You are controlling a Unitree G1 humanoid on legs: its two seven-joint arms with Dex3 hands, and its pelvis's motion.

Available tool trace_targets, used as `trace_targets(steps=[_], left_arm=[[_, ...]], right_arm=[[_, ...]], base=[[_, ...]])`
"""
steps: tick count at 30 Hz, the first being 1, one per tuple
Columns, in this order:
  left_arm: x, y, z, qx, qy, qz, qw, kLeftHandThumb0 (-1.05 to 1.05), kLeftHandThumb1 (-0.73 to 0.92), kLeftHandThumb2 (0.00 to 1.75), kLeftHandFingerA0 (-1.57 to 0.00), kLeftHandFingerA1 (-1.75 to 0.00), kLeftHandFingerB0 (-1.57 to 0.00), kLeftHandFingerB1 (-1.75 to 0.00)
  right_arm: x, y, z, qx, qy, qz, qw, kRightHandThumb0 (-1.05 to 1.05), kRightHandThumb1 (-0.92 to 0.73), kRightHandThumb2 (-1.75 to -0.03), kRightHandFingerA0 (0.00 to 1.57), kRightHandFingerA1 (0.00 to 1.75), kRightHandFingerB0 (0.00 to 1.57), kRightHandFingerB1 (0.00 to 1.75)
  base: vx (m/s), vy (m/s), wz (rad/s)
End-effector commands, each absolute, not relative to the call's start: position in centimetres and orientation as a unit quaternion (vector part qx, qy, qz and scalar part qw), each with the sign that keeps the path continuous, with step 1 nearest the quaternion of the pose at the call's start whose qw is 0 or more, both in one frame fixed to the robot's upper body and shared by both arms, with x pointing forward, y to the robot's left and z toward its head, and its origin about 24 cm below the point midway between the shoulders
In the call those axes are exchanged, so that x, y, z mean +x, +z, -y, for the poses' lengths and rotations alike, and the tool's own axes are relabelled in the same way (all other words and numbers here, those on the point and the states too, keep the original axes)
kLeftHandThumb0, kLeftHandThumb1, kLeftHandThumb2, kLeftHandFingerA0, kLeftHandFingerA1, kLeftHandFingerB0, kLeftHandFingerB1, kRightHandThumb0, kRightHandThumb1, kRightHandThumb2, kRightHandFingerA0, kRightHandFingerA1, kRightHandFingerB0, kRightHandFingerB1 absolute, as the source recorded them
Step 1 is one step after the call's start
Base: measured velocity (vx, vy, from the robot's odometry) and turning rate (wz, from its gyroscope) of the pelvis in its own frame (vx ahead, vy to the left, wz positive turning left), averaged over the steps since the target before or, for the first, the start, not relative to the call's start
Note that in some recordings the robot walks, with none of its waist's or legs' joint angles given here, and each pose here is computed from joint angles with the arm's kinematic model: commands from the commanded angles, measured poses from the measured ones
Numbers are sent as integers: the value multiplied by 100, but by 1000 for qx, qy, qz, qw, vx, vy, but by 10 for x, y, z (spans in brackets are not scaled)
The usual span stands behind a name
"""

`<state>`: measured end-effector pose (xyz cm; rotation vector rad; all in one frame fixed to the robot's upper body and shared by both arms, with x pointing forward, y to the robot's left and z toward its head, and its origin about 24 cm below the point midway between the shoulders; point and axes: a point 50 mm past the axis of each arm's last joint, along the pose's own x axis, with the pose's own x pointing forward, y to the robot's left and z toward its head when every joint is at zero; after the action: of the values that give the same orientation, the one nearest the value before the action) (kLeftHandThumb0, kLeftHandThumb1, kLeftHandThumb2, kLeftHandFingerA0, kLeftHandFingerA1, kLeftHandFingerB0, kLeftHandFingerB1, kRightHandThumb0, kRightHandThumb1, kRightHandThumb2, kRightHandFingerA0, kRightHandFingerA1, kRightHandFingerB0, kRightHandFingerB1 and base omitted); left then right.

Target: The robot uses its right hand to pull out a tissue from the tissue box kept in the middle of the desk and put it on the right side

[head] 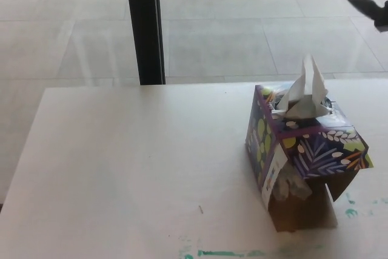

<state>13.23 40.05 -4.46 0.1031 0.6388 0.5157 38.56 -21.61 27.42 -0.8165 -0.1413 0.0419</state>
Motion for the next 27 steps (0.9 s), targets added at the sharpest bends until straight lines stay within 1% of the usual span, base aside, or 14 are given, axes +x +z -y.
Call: trace_targets(steps=[1,2,5,10,11,17,20,21,22,23,24,25,26,27], left_arm=[[120,-41,-412,49,268,-326,905,-105,91,75,-63,-59,-43,-63],[120,-41,-412,50,268,-326,905,-105,92,75,-62,-59,-43,-64],[118,-40,-413,48,269,-325,905,-105,91,75,-61,-59,-42,-65],[117,-40,-414,52,265,-326,906,-105,89,75,-62,-61,-42,-66],[117,-40,-414,37,269,-321,907,-105,87,74,-61,-63,-42,-68],[117,-41,-412,56,258,-321,910,-105,91,76,-60,-61,-41,-67],[117,-42,-413,55,264,-327,906,-105,91,75,-61,-58,-43,-65],[117,-42,-413,52,264,-326,906,-105,90,76,-60,-59,-42,-65],[117,-42,-413,50,265,-326,906,-105,91,76,-63,-61,-44,-65],[117,-41,-413,51,266,-326,906,-105,91,76,-63,-61,-44,-65],[118,-41,-412,58,262,-325,907,-105,92,77,-63,-61,-43,-66],[118,-40,-413,58,264,-324,907,-105,92,77,-63,-61,-43,-66],[118,-39,-413,58,261,-325,907,-105,92,77,-61,-60,-42,-66],[118,-40,-413,53,258,-321,910,-105,92,76,-59,-61,-40,-66]], right_arm=[[381,247,204,-584,245,-126,763,-82,-60,-60,5,42,3,28],[381,244,205,-596,254,-136,750,-81,-48,-94,3,44,4,18],[377,233,206,-598,286,-174,728,-85,-51,-90,3,49,10,10],[375,219,209,-554,313,-218,740,-66,-38,-83,3,50,1,23],[374,214,209,-556,319,-229,733,-72,-42,-83,2,35,6,17],[374,201,204,-553,343,-258,714,-69,-40,-84,7,54,2,21],[374,199,201,-564,350,-273,696,-64,-37,-84,0,46,4,21],[374,199,200,-564,351,-277,694,-72,-46,-55,4,51,0,29],[375,199,199,-568,355,-282,687,-61,-33,-82,3,55,0,25],[374,199,198,-569,356,-283,685,-61,-33,-82,3,55,0,25],[374,200,198,-570,355,-283,685,-68,-45,-54,11,56,6,25],[374,201,197,-571,355,-281,685,-68,-45,-54,11,56,6,25],[375,201,197,-574,354,-281,683,-70,-37,-77,9,57,4,28],[375,201,198,-578,351,-281,681,-70,-44,-55,18,59,12,27]], base=[[0,0,0],[0,0,0],[0,0,0],[0,0,0],[0,0,0],[0,0,0],[0,0,0],[0,0,0],[0,0,0],[0,0,0],[0,0,0],[0,0,0],[0,0,0],[0,0,0]])
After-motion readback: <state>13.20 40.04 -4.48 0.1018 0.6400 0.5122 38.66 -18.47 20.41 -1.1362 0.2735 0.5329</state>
